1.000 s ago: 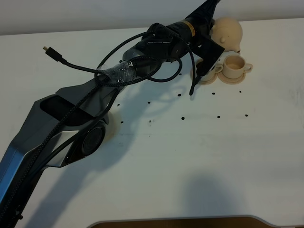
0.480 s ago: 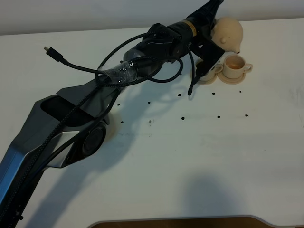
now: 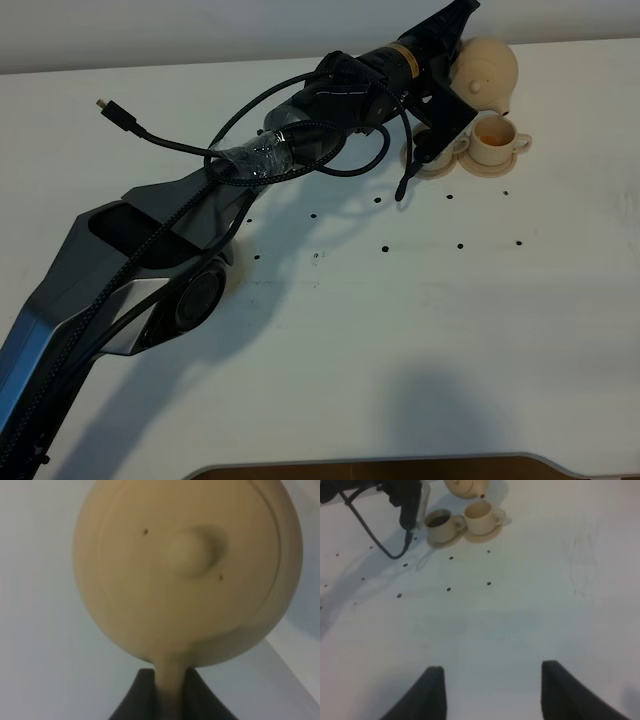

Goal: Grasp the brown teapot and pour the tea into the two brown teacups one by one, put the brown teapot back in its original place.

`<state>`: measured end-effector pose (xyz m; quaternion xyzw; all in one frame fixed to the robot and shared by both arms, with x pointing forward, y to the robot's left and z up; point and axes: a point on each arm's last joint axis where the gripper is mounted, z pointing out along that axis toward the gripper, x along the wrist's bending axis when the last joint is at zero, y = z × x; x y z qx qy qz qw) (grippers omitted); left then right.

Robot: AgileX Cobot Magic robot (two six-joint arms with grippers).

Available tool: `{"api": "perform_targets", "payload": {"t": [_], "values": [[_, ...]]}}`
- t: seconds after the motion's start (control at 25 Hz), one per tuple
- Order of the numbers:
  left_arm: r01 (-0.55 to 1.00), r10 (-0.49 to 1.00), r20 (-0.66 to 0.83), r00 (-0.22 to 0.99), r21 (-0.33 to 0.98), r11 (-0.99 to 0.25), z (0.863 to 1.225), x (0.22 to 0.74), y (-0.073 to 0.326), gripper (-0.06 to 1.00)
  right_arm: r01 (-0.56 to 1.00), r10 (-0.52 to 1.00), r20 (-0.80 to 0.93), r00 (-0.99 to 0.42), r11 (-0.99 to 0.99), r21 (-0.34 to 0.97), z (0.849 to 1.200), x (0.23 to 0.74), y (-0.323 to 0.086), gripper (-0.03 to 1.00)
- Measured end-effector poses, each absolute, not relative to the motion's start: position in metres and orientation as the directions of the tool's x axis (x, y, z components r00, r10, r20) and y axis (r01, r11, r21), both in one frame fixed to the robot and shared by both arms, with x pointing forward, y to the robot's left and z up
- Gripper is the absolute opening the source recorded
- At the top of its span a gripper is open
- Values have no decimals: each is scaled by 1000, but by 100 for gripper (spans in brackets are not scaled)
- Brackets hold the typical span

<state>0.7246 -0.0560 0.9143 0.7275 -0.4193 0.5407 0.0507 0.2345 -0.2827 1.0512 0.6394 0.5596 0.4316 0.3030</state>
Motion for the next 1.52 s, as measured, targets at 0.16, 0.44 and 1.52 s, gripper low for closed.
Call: {"api": "perform_targets", "payload": {"t": [0.16,0.44,1.52], "values": [[-665,-559,827,60,-385,-640,914,725,-56,14,454,977,213,1,-190,870,1051,235,-283,44],[-663,-562,826,44,-397,-635,915,725,-56,14,454,977,213,1,-190,870,1051,235,-283,44],[-663,-569,822,30,-409,-627,916,725,-57,14,454,977,213,1,-190,870,1051,235,-283,44]]}}
